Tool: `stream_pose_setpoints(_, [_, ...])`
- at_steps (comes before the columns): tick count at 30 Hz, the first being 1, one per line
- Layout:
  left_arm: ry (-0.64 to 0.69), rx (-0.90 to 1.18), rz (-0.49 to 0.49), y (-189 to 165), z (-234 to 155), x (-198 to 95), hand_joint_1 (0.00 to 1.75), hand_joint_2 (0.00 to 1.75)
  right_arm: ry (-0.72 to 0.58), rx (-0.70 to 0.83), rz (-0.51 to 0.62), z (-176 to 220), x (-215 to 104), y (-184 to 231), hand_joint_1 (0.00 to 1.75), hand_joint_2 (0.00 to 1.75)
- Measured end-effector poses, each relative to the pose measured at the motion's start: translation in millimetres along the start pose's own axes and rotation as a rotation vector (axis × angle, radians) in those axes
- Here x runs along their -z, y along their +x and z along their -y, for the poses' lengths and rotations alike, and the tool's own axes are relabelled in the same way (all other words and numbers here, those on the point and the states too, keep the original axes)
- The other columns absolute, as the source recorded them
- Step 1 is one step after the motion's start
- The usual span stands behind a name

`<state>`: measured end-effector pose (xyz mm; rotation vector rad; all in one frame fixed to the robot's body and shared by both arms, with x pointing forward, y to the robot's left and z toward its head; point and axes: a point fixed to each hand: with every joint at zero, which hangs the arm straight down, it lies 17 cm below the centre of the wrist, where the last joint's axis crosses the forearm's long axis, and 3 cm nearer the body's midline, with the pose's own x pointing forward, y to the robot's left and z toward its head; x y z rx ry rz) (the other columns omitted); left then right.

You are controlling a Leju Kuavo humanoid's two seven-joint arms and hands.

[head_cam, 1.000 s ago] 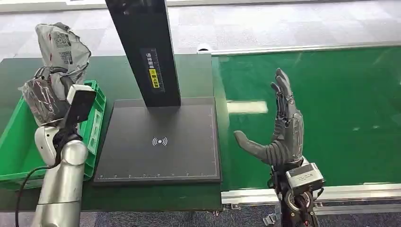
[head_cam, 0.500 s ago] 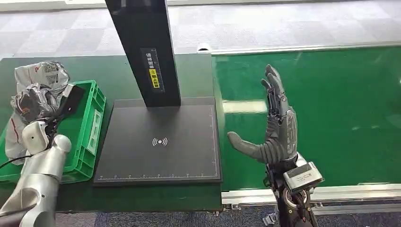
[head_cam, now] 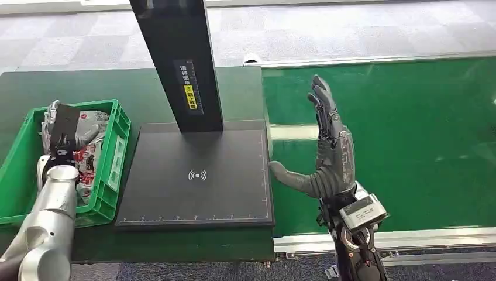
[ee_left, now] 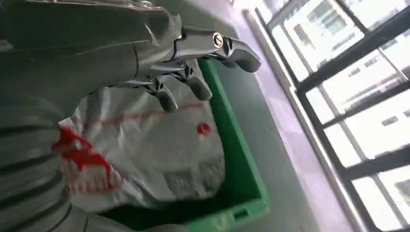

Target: Moved the parcel from conveyor to table for the left to box.

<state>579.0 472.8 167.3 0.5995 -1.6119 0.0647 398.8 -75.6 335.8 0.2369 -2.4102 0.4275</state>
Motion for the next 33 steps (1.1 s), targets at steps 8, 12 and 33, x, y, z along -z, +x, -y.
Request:
stream_pose_setpoints(8, [0.078,-0.451,0.176,37.6,-3.4,-35.0,0.00,1.75,0.006,-0.007,-0.029,-4.5,5.7,-8.5,0.00,1.75])
stream_pose_setpoints(12, [-0.048,-0.559,0.311,79.2,37.1,-90.3,0.00,1.75,0.010,-0.011,-0.050,-5.0,7.2,-15.4,0.00,1.75])
stream_pose_setpoints(33, [-0.427,-0.519,0.188,36.6,227.4,-322.0,0.00,1.75,-0.213,-0.286,-0.561,47.7,-190.1,-191.8,0.00,1.75])
